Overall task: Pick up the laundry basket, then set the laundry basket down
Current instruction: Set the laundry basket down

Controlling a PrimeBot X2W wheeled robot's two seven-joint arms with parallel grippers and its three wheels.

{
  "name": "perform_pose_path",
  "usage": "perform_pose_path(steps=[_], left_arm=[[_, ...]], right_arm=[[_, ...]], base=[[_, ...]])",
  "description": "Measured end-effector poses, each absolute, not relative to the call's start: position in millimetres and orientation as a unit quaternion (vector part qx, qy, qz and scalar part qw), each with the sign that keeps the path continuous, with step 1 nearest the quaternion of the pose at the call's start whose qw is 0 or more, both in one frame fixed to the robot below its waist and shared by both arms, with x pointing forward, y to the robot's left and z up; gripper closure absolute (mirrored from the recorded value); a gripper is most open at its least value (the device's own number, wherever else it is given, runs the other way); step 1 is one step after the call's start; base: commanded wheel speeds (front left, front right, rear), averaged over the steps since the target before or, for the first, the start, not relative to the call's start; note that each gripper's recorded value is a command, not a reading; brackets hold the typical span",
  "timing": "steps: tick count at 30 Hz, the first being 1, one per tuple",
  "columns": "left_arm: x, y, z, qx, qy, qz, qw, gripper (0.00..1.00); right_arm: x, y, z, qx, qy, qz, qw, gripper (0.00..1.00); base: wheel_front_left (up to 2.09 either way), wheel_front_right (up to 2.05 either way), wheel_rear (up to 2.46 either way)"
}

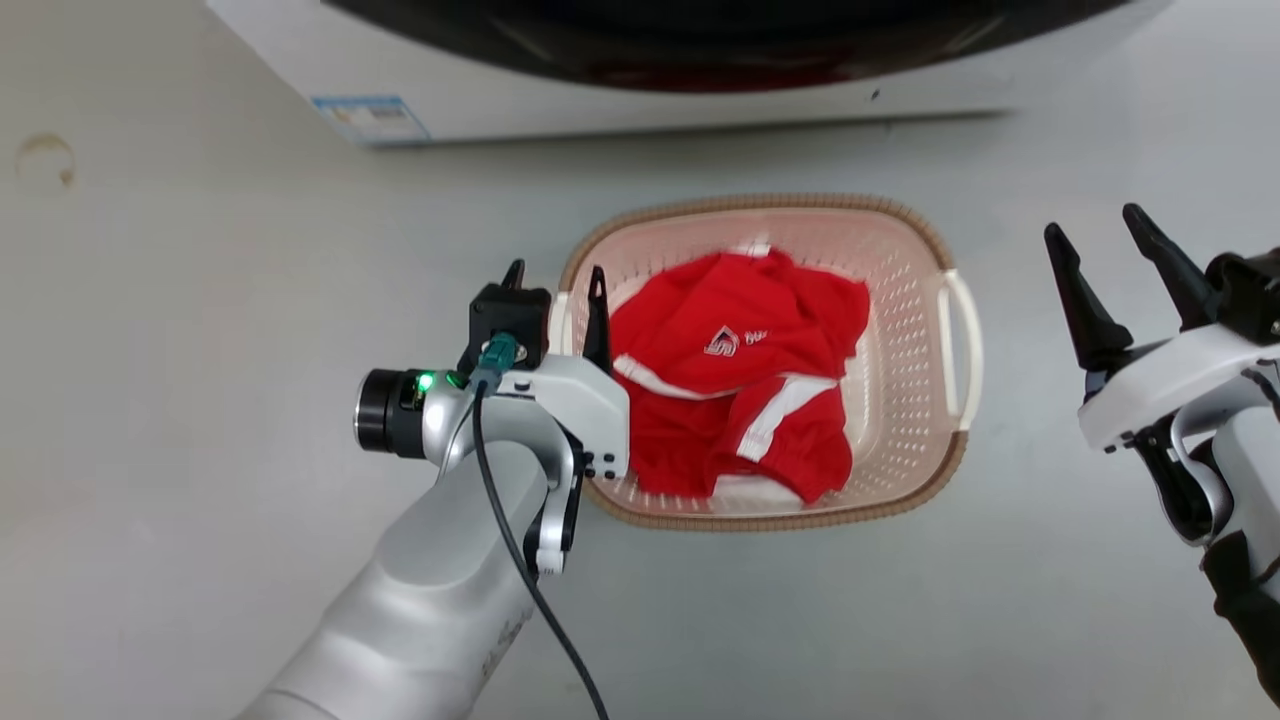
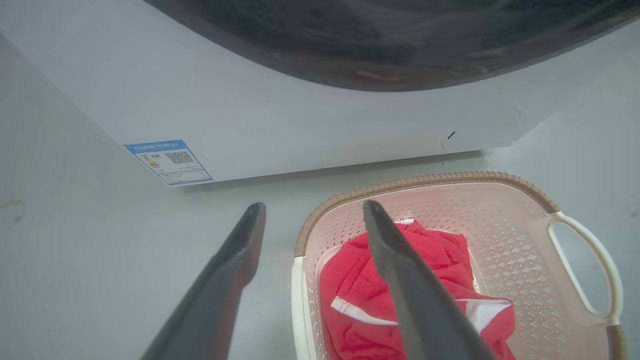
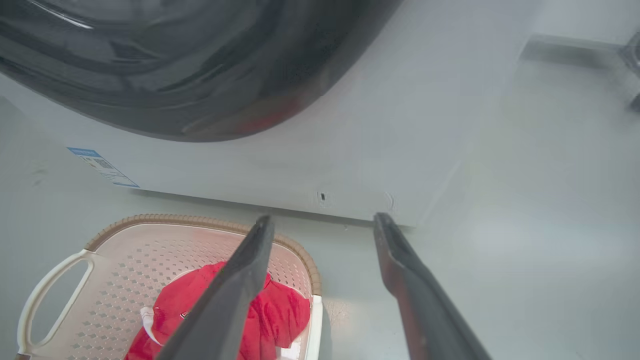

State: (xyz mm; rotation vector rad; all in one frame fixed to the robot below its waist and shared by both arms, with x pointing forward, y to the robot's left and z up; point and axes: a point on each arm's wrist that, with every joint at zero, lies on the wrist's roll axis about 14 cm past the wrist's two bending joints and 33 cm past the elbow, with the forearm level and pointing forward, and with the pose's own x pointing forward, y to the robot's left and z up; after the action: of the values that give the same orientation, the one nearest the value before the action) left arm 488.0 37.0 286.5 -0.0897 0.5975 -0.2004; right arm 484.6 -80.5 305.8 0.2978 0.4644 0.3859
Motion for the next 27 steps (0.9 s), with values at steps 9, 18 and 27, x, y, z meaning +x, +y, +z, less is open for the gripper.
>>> perform_pose_path(steps=[9,18,27], left_arm=[[476,40,373,-0.063,0.195,-0.106,0.973,0.0],[439,63,423,-0.069,0.135,-0.103,0.983,0.0],[405,92,452,-0.073,0.089,-0.081,0.99,0.0]], right_arm=[[474,-109,394,0.107,0.13,0.163,0.972,0.0],[440,-110,465,0.091,0.046,0.163,0.981,0.0],[400,-118,498,0.078,0.001,0.155,0.985,0.0]], base=[[0.0,0.0,0.0],[0.0,0.0,0.0],[0.0,0.0,0.0]])
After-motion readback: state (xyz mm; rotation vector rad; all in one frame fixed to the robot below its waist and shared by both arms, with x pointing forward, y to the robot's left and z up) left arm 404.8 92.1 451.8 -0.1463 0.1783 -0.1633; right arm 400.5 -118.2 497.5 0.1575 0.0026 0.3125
